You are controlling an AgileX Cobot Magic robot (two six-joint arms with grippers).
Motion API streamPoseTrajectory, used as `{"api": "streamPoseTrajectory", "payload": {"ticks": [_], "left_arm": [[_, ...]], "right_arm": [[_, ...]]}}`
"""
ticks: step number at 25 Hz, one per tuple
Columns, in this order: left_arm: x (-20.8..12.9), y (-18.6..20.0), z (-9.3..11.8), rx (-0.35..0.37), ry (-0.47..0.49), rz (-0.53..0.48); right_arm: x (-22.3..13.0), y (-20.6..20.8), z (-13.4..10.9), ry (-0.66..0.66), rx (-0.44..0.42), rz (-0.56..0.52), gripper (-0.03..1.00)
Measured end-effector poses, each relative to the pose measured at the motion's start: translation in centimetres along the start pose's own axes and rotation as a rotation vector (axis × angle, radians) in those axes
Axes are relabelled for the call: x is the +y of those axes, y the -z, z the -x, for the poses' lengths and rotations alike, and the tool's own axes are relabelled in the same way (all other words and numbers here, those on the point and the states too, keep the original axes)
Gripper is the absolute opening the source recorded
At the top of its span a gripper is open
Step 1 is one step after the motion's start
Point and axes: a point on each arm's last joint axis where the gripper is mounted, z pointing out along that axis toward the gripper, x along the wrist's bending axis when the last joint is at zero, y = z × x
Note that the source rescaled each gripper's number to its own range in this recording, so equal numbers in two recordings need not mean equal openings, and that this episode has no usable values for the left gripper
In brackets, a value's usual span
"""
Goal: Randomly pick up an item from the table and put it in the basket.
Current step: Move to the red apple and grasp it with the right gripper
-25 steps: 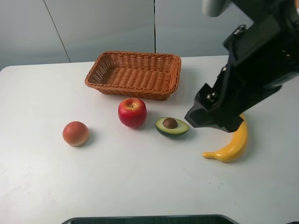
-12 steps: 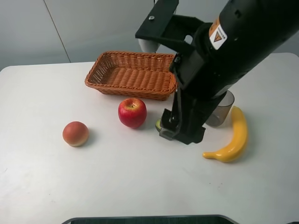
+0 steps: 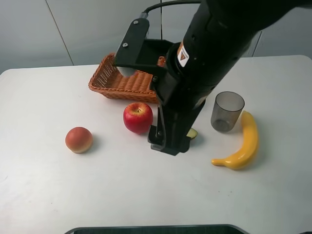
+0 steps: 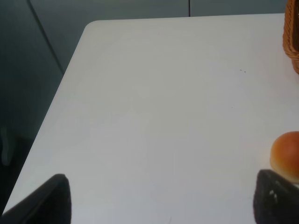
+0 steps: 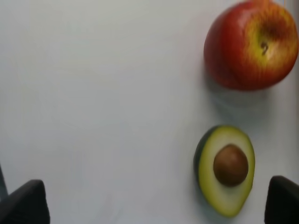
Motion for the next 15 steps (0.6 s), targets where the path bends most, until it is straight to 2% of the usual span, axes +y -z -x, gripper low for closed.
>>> {"api": "streamPoseTrajectory", "payload": {"ticks": [8,15], "left_arm": [[0.0,0.0,0.0,0.000,0.000,0.000],[0.0,0.0,0.0,0.000,0.000,0.000]], "right_arm": [[4.5,-3.6,2.1,0.155,0.024,-0.022,1.00],[6.4,-6.6,5.0,0.134,0.039,-0.031,1.00]]}}
